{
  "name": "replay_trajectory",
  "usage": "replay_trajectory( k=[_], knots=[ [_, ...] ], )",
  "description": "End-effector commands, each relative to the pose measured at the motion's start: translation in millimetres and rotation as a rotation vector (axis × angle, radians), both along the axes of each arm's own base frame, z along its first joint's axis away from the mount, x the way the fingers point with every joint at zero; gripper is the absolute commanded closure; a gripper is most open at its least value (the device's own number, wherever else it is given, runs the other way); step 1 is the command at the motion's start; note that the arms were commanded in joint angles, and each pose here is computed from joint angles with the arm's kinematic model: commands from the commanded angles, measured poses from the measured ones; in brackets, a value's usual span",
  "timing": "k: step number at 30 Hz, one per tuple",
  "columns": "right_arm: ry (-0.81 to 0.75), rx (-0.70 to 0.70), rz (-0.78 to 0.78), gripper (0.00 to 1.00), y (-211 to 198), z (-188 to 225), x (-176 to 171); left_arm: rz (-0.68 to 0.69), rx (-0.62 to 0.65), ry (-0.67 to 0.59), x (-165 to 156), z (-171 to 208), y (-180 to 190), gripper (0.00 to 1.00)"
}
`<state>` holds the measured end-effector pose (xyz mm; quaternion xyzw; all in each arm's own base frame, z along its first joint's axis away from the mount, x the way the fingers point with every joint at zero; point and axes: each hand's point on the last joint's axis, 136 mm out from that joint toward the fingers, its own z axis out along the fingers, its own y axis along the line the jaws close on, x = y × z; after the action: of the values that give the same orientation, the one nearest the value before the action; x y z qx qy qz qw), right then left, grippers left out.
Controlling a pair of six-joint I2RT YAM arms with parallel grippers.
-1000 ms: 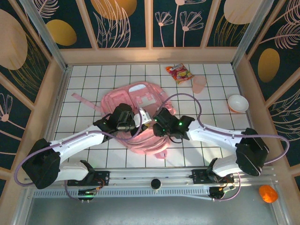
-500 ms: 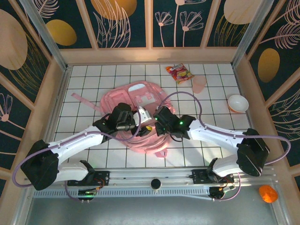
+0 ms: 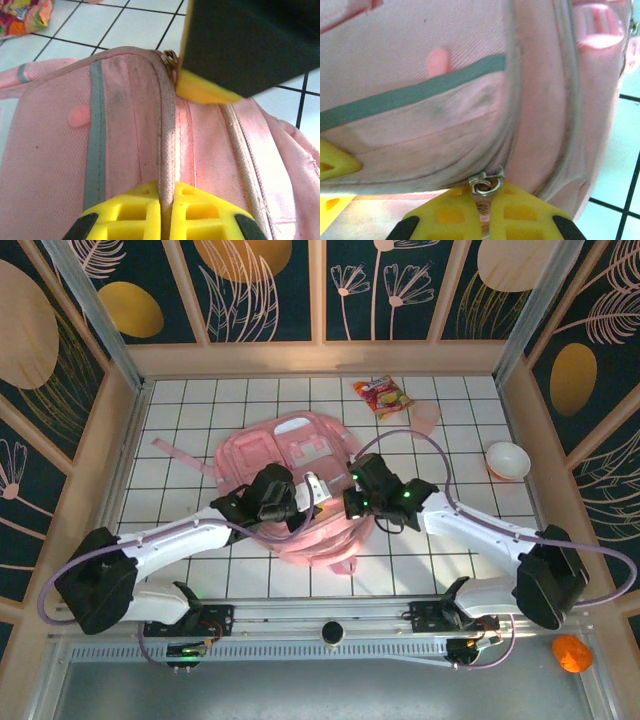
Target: Pack books, pencil case, and school supplies into a backpack
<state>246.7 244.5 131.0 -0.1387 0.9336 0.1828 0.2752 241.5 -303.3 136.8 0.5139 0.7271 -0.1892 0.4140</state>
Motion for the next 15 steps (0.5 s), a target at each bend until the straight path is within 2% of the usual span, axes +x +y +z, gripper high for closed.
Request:
replay_trajectory(
  k=[1, 7, 11, 14, 15],
  knots=[
    [-0.037, -0.077, -0.111, 1.00, -46.4, -5.1, 18.8, 0.017, 0.046, -0.029, -2.9, -0.3, 19.1, 1.00],
    [-0.094, 0.001, -0.134, 1.00, -62.4, 7.1, 45.8, -0.105, 0.005, -0.007, -26.7, 5.1, 13.8, 1.00],
    [-0.120, 0.098, -0.063, 0.99, -54.6, 19.2, 55.8, -0.123, 0.006, -0.027, -29.1, 8.1, 15.0, 1.00],
    [-0.123, 0.131, -0.015, 0.86, -46.6, 23.1, 52.0, -0.105, 0.029, -0.042, -24.2, 7.2, 17.2, 1.00],
    [-0.120, 0.138, -0.001, 0.85, -45.0, 22.1, 49.0, -0.101, 0.033, -0.046, -22.8, 7.2, 17.4, 1.00]
  ],
)
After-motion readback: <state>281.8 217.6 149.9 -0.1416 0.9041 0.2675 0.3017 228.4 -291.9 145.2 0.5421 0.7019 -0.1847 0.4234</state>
